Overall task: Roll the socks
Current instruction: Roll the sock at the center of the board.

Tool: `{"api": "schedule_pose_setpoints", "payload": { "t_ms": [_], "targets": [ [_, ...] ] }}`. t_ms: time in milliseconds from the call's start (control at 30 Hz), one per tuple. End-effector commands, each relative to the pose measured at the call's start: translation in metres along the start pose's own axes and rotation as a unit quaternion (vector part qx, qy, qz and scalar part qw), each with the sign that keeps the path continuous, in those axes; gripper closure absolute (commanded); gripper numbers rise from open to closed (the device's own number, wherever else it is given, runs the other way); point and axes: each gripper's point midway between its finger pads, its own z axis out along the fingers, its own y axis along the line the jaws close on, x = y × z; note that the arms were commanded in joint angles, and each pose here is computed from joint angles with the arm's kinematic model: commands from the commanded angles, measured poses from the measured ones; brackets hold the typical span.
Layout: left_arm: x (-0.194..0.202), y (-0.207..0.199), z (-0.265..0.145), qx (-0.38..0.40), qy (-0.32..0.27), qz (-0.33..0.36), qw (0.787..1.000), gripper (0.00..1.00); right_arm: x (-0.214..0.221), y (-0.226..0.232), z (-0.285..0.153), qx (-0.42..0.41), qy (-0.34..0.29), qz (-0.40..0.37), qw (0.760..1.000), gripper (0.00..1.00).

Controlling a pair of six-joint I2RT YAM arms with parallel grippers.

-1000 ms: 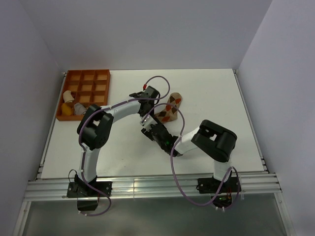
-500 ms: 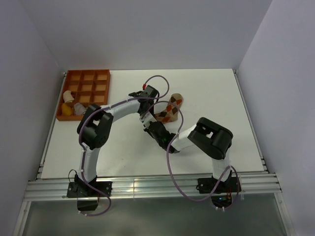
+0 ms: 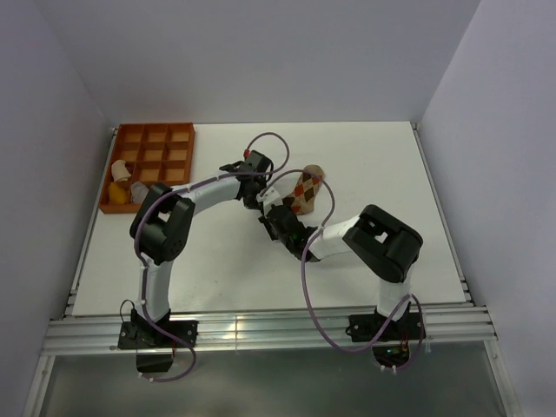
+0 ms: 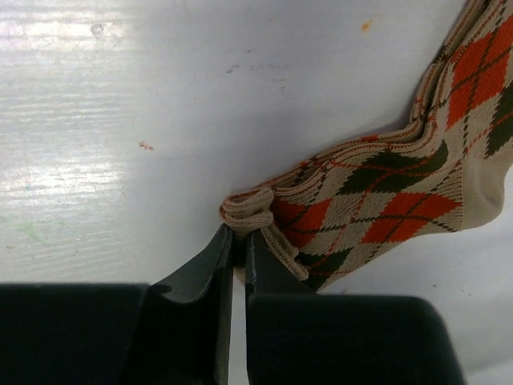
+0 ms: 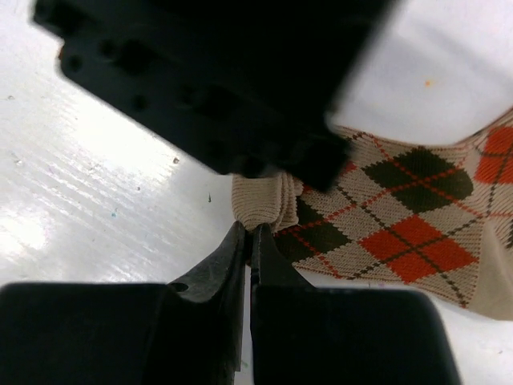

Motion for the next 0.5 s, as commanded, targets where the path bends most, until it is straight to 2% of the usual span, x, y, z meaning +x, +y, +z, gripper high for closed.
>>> {"api": "schedule_pose_setpoints", "payload": {
  "t_ms": [0, 133, 167, 267, 367, 467],
  "targets": [
    [0.001, 0.001, -0.012, 0.02, 0.005, -0.042, 0.999, 0.88, 0.001, 0.001, -0.008, -0.023, 0.028, 0.059, 0.998, 1.0],
    [-0.011, 0.01, -0.018, 0.026, -0.016, -0.083, 0.996, 0.74, -0.001, 0.002, -0.013, -0.043, 0.034, 0.114, 0.992, 1.0],
    [-0.014, 0.011, -0.021, 0.028, -0.021, -0.097, 0.995, 0.65, 0.002, 0.001, -0.014, -0.046, 0.038, 0.123, 0.991, 1.0],
    [-0.026, 0.016, -0.03, 0.042, -0.047, -0.131, 0.989, 0.5, 0.001, -0.002, -0.016, -0.05, 0.046, 0.155, 0.986, 1.0],
    [-0.036, 0.016, -0.04, 0.065, -0.07, -0.158, 0.983, 0.44, 0.002, -0.004, -0.019, -0.066, 0.052, 0.202, 0.976, 1.0],
    [-0.043, 0.016, -0.053, 0.09, -0.093, -0.18, 0.975, 0.43, 0.004, -0.01, -0.022, -0.075, 0.053, 0.253, 0.963, 1.0]
  ]
}}
